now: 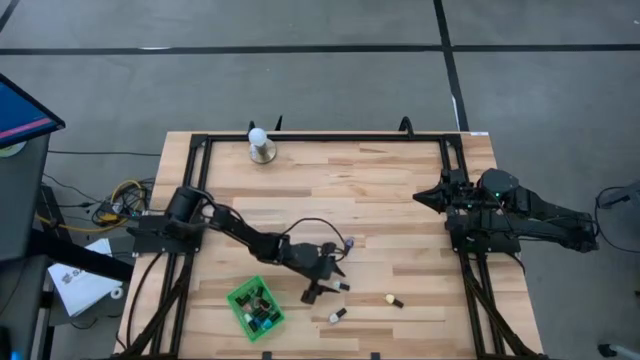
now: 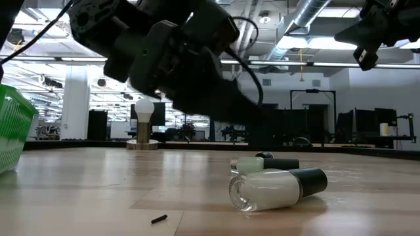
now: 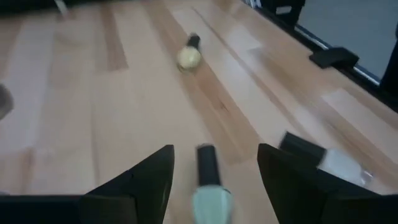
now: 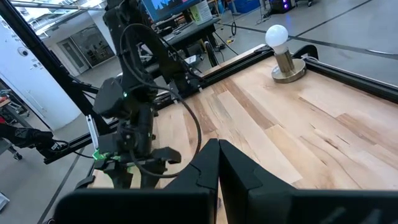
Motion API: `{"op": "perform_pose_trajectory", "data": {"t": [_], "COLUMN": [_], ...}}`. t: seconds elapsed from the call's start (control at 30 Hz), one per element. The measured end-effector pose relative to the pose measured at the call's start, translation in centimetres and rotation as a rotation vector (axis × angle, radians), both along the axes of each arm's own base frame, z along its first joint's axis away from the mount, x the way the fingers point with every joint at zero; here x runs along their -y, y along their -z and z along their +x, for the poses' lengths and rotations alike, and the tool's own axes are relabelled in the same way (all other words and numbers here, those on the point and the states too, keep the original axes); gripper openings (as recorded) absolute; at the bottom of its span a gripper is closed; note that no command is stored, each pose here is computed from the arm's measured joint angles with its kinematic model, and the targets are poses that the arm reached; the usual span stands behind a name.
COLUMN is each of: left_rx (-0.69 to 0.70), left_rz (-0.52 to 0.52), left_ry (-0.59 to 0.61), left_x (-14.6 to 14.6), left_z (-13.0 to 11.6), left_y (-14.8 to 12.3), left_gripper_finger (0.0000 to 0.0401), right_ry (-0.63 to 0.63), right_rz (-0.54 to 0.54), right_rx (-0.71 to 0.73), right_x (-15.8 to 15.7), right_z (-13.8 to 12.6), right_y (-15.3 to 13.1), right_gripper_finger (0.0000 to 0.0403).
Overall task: Pick & Place Nail Polish
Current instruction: Put the top black white nail polish into the green basket
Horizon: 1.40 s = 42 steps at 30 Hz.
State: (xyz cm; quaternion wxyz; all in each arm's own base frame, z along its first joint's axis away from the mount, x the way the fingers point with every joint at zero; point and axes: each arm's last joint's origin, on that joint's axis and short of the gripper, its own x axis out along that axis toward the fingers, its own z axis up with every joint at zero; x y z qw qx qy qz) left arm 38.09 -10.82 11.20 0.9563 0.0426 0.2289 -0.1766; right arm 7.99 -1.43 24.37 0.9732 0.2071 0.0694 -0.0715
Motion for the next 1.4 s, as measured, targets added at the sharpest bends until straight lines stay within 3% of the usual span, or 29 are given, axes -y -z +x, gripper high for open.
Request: {"op": "perform_pose_trajectory", "data": {"t": [0.13, 0.9, 1.03, 1.27, 1.4], "left_rx": [-0.023, -0.107, -0.110, -0.122, -0.122], "left_rz": [-0.030, 0.010, 0.011, -0.001, 0.001], "left_ry": [-0.028, -0.058, -0.062, -0.082, -0.086], "left_x": [0.1, 0.6, 0.6, 0.4, 0.3], "left_z": [0.0, -0.4, -0.5, -0.8, -0.8], "left_y": [0.4, 3.1, 3.3, 3.4, 3.5], "left_gripper_finger": [0.0227, 0.0226, 0.0198, 0.0113, 0.0097], "right_ry": [0.003, 0.004, 0.004, 0.005, 0.005], "right_rz": [-0.001, 0.000, 0.000, 0.000, 0.000], "right_rx": [0.000, -0.003, -0.003, -0.003, -0.003], "right_x": [0.0, 0.0, 0.0, 0.0, 0.0], "right_z": [0.0, 0.0, 0.0, 0.0, 0.0], "right_y": [0.0, 0.0, 0.0, 0.0, 0.0], "right_gripper_finger": [0.0000, 0.0000, 0.0000, 0.0000, 0.0000]}}
